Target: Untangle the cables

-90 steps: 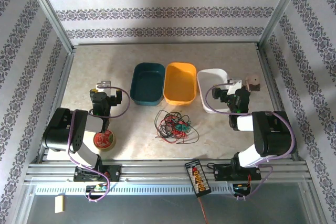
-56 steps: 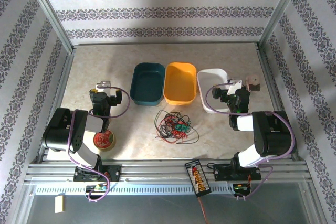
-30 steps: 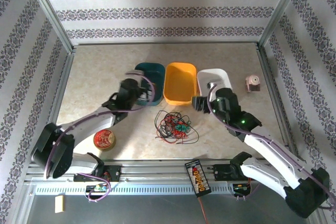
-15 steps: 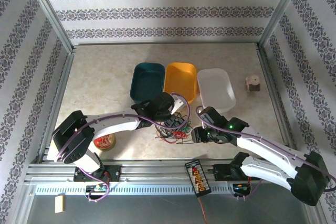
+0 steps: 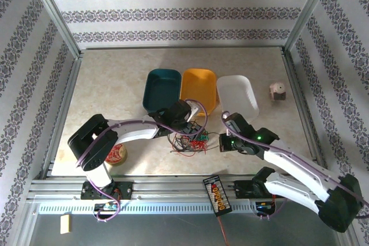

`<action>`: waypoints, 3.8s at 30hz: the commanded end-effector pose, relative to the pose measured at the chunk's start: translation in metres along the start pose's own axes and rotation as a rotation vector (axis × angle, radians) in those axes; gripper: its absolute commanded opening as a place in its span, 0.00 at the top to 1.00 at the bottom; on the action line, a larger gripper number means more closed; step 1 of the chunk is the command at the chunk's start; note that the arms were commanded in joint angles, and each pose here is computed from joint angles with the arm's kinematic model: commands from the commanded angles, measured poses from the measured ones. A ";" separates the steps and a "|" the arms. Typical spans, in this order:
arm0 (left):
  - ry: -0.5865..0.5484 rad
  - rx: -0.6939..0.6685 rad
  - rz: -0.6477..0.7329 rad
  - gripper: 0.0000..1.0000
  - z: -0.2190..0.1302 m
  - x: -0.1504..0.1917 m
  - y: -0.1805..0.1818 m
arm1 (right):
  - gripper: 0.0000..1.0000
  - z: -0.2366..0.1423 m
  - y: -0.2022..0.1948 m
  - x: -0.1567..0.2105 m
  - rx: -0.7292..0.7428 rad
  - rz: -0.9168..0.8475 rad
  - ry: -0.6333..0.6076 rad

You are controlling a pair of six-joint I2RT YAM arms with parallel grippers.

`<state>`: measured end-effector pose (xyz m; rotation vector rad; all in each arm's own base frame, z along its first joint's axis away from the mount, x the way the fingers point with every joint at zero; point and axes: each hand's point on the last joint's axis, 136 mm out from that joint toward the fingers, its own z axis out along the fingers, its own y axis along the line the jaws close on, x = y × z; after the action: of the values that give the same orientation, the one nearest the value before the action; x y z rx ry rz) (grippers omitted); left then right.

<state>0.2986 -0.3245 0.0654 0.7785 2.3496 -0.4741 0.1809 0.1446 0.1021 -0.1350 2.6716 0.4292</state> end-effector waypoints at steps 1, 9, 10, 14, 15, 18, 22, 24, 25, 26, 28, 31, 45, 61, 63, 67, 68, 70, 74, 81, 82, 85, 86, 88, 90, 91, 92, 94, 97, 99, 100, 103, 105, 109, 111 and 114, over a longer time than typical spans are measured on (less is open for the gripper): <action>0.055 -0.071 -0.020 0.01 0.011 0.017 0.018 | 1.00 -0.032 -0.029 -0.036 0.150 0.041 -0.162; 0.092 -0.110 -0.030 0.01 0.012 0.038 0.028 | 1.00 -0.095 -0.075 -0.098 0.336 0.165 -0.482; 0.095 -0.113 -0.029 0.01 0.011 0.040 0.029 | 1.00 -0.107 -0.080 -0.108 0.364 0.178 -0.530; 0.099 -0.147 -0.026 0.01 0.011 0.044 0.036 | 1.00 -0.156 -0.098 -0.140 0.468 0.200 -0.691; 0.098 -0.150 -0.024 0.01 0.011 0.044 0.036 | 1.00 -0.169 -0.103 -0.147 0.491 0.211 -0.726; 0.095 -0.167 -0.025 0.01 0.012 0.042 0.039 | 1.00 -0.203 -0.114 -0.164 0.527 0.245 -0.814; 0.086 -0.182 -0.037 0.01 0.010 0.041 0.043 | 1.00 -0.243 -0.118 -0.182 0.541 0.251 -0.906; 0.082 -0.184 -0.038 0.01 0.008 0.040 0.043 | 1.00 -0.260 -0.114 -0.190 0.518 0.249 -0.950; 0.078 -0.185 -0.037 0.01 0.007 0.039 0.044 | 1.00 -0.269 -0.111 -0.195 0.497 0.250 -0.980; 0.077 -0.185 -0.037 0.01 0.007 0.039 0.044 | 1.00 -0.276 -0.107 -0.199 0.470 0.247 -1.005; 0.071 -0.185 -0.034 0.01 0.006 0.037 0.043 | 1.00 -0.290 -0.093 -0.211 0.386 0.220 -1.057; 0.050 -0.182 -0.045 0.01 0.003 0.033 0.043 | 1.00 -0.300 -0.080 -0.225 0.324 0.200 -1.078; -0.173 -0.114 -0.128 0.01 -0.024 -0.041 0.026 | 1.00 -0.178 -0.124 -0.225 0.343 0.317 -0.797; -0.381 -0.246 -0.271 0.01 -0.081 -0.093 0.048 | 1.00 -0.035 -0.159 -0.187 0.327 0.397 -0.480; -0.365 -0.299 -0.287 0.01 -0.085 -0.090 0.058 | 1.00 -0.020 -0.160 -0.184 0.310 0.412 -0.436; -0.341 -0.349 -0.306 0.01 -0.089 -0.081 0.070 | 1.00 0.011 -0.162 -0.173 0.292 0.455 -0.351; -0.336 -0.357 -0.313 0.01 -0.090 -0.079 0.072 | 1.00 0.016 -0.163 -0.169 0.298 0.466 -0.335; -0.326 -0.358 -0.315 0.01 -0.091 -0.074 0.073 | 1.00 0.025 -0.166 -0.163 0.304 0.492 -0.310; -0.309 -0.368 -0.309 0.01 -0.092 -0.066 0.075 | 0.97 0.029 -0.161 -0.164 0.282 0.493 -0.302; -0.260 -0.422 -0.317 0.01 -0.090 -0.055 0.086 | 0.48 -0.007 -0.142 -0.179 0.281 0.442 -0.397; -0.257 -0.423 -0.314 0.01 -0.090 -0.054 0.085 | 0.46 -0.013 -0.140 -0.180 0.286 0.436 -0.409; -0.251 -0.439 -0.323 0.01 -0.091 -0.051 0.089 | 0.46 -0.031 -0.127 -0.182 0.274 0.388 -0.447; -0.250 -0.458 -0.346 0.01 -0.093 -0.050 0.094 | 0.46 -0.035 -0.116 -0.183 0.248 0.349 -0.457; -0.247 -0.496 -0.433 0.01 -0.098 -0.043 0.109 | 0.46 -0.038 -0.079 -0.185 0.139 0.231 -0.461; -0.231 -0.553 -0.576 0.01 -0.104 -0.026 0.132 | 0.47 -0.036 -0.025 -0.180 -0.013 0.055 -0.429; -0.219 -0.580 -0.664 0.01 -0.108 -0.015 0.145 | 0.47 -0.034 0.007 -0.171 -0.094 -0.053 -0.393; -0.213 -0.591 -0.733 0.01 -0.109 -0.006 0.155 | 0.47 -0.032 0.037 -0.159 -0.159 -0.154 -0.352; -0.219 -0.596 -0.785 0.01 -0.111 0.004 0.166 | 0.47 -0.028 0.086 -0.129 -0.268 -0.335 -0.268; -0.215 -0.628 -0.779 0.01 -0.118 0.007 0.173 | 0.47 -0.014 0.133 -0.085 -0.371 -0.496 -0.133; -0.209 -0.656 -0.777 0.01 -0.124 0.010 0.177 | 0.47 0.001 0.152 -0.059 -0.399 -0.576 -0.042; -0.212 -0.669 -0.776 0.01 -0.127 0.011 0.179 | 0.47 0.008 0.162 -0.047 -0.405 -0.625 -0.002; -0.226 -0.684 -0.773 0.01 -0.134 0.013 0.181 | 0.47 0.034 0.166 -0.041 -0.291 -0.695 0.020; -0.235 -0.682 -0.777 0.01 -0.136 0.015 0.181 | 0.47 0.043 0.164 -0.051 -0.232 -0.690 -0.001; -0.229 -0.677 -0.774 0.01 -0.137 0.020 0.179 | 0.47 0.047 0.163 -0.068 -0.186 -0.697 -0.049; -0.222 -0.680 -0.774 0.01 -0.138 0.024 0.179 | 0.47 0.051 0.161 -0.069 -0.193 -0.683 -0.040; -0.217 -0.675 -0.778 0.01 -0.136 0.029 0.178 | 0.49 0.063 0.152 -0.069 -0.175 -0.662 -0.012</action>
<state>0.3424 -0.1176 0.1285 -0.4662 2.2913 -0.0664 0.2316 0.3138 0.1239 -1.0337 2.3802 0.4823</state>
